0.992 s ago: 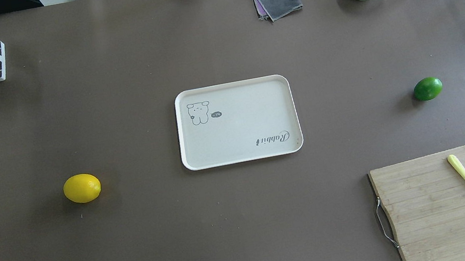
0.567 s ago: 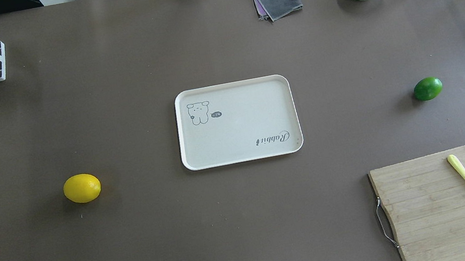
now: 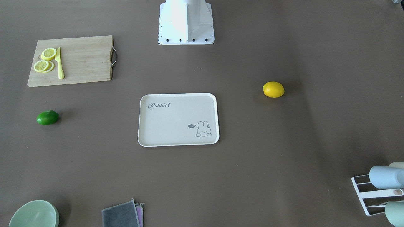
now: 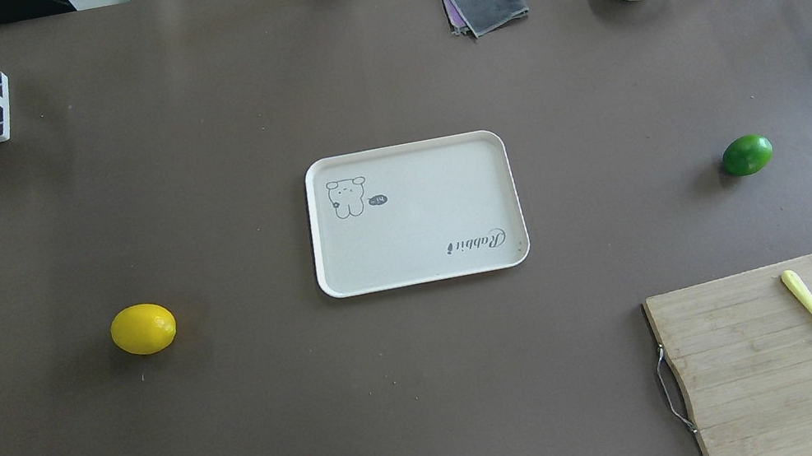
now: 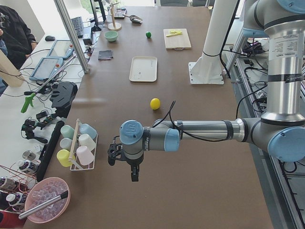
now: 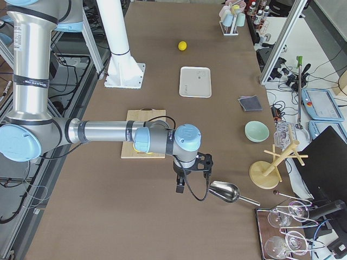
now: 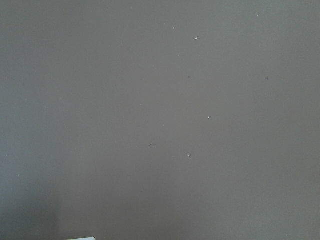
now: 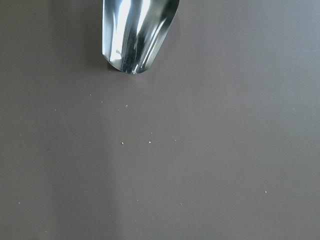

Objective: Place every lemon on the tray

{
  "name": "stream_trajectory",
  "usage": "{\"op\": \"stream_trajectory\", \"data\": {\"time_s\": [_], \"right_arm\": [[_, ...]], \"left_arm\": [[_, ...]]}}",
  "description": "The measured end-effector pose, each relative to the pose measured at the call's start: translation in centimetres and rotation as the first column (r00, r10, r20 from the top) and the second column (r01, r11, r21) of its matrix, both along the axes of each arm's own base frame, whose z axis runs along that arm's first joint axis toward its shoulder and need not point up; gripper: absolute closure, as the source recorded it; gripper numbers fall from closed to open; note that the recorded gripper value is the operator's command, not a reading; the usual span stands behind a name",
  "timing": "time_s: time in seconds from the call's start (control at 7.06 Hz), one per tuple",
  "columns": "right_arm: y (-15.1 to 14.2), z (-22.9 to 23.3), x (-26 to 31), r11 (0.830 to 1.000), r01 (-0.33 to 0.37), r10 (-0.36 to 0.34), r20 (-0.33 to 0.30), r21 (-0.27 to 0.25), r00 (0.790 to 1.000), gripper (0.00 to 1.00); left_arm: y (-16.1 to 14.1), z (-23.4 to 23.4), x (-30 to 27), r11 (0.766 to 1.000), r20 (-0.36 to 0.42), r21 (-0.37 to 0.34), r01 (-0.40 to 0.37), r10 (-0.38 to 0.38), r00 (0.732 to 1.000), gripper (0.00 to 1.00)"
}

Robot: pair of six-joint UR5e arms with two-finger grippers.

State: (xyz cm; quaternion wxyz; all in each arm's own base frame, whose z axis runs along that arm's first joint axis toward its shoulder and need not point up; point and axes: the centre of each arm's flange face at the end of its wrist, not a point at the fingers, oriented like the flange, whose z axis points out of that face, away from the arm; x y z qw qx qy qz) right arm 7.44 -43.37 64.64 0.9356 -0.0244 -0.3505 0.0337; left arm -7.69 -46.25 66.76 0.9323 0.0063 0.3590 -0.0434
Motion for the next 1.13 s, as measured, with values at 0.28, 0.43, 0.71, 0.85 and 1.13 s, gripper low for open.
{"op": "stream_trajectory", "data": {"time_s": [0.28, 0.43, 0.71, 0.85, 1.13], "right_arm": [[0.1, -0.1, -0.1, 1.0, 0.003, -0.003, 0.007, -0.003, 1.0, 0.0], [-0.1, -0.4, -0.6, 1.0, 0.008, -0.008, 0.006, -0.002, 1.0, 0.0], [-1.9, -2.5, -3.6, 1.0, -0.006, 0.006, 0.008, -0.024, 1.0, 0.0], [-3.2, -4.7, -6.8, 0.998, -0.034, 0.034, 0.008, -0.061, 0.999, 0.0], [-5.8, -9.7, -15.4, 0.99, -0.063, 0.065, 0.008, -0.129, 0.998, 0.0]], "left_arm": [[0.1, 0.0, 0.0, 1.0, -0.001, 0.001, 0.0, 0.0, 1.0, 0.02], [0.1, 0.0, 0.0, 1.0, -0.001, 0.003, 0.0, 0.0, 1.0, 0.02], [0.1, -0.2, 0.0, 1.0, -0.001, 0.006, 0.0, 0.0, 1.0, 0.02], [0.1, -0.2, 0.0, 1.0, -0.001, 0.006, 0.001, -0.001, 1.0, 0.02], [-0.4, -0.8, 0.0, 0.999, -0.004, -0.023, 0.048, -0.048, 0.999, 0.02]]}}
